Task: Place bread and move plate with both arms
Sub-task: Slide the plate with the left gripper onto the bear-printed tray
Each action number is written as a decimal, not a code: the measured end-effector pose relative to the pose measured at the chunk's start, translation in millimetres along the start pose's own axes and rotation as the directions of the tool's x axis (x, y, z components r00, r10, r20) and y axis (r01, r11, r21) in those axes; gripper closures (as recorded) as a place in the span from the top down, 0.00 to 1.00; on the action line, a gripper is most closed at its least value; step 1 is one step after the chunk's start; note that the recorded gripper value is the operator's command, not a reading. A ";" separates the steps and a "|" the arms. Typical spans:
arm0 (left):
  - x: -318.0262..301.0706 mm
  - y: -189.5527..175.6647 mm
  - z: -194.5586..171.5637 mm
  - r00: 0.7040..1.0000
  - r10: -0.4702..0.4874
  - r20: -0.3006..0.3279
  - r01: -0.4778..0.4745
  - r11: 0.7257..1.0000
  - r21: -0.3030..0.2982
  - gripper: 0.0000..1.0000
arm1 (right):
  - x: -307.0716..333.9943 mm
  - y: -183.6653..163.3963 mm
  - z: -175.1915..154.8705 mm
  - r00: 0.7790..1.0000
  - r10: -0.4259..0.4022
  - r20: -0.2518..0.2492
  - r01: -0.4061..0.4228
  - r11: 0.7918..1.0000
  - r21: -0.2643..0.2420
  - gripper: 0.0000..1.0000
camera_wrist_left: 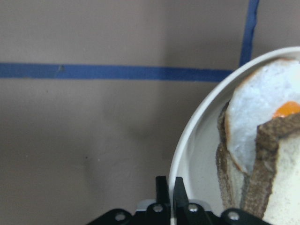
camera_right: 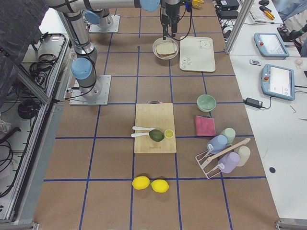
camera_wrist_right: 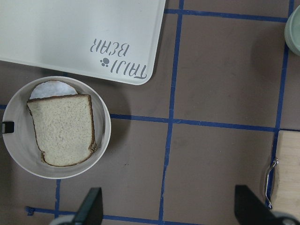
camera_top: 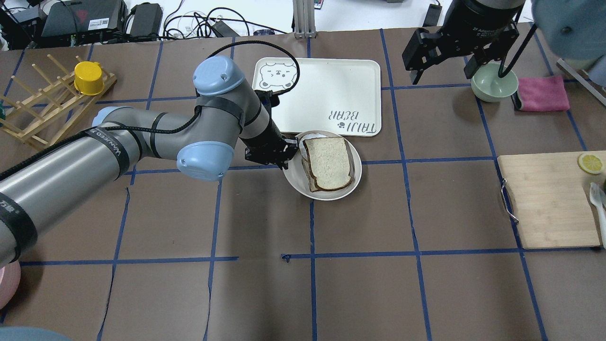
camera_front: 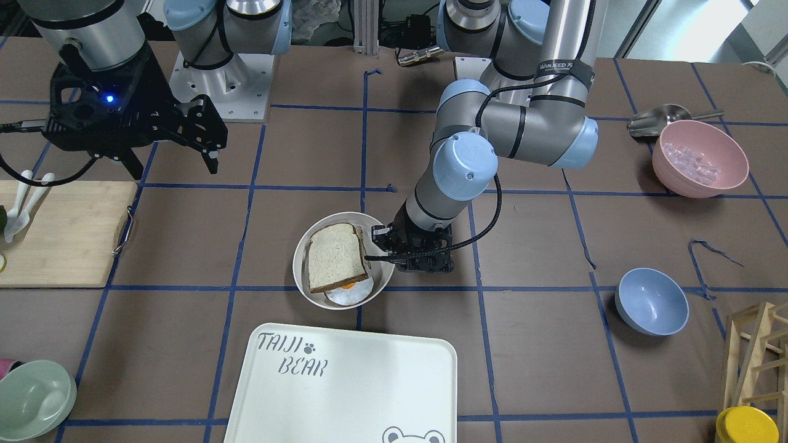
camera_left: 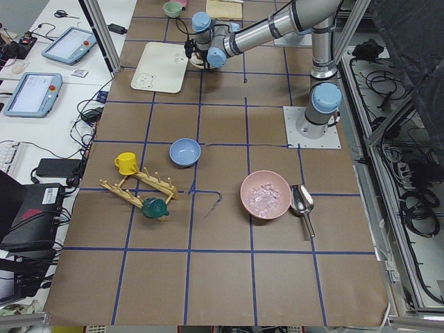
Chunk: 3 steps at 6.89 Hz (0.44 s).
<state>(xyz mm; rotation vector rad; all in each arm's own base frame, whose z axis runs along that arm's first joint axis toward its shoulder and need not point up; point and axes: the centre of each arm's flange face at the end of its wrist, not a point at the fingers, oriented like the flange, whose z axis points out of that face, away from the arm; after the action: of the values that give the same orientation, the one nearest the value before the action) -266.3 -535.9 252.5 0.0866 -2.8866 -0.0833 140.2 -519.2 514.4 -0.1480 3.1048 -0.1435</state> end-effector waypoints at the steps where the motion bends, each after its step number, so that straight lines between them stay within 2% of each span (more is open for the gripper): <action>1: -5.5 -12.6 -16.9 1.000 0.005 -0.014 -0.005 1.000 0.002 0.00 | 0.0 0.0 0.8 1.000 0.000 0.000 0.000 1.000 -0.002 1.00; 3: -21.2 -53.5 -34.9 0.997 0.074 -0.035 -0.073 0.997 0.022 0.00 | 0.3 -0.1 2.4 1.000 0.001 0.001 -0.001 1.000 -0.007 1.00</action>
<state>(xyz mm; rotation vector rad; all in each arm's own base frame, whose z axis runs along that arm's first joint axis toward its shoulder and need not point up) -234.3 -589.4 277.5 -0.0142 -2.8516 -0.0384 139.9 -519.5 512.0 -0.1470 3.1050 -0.1325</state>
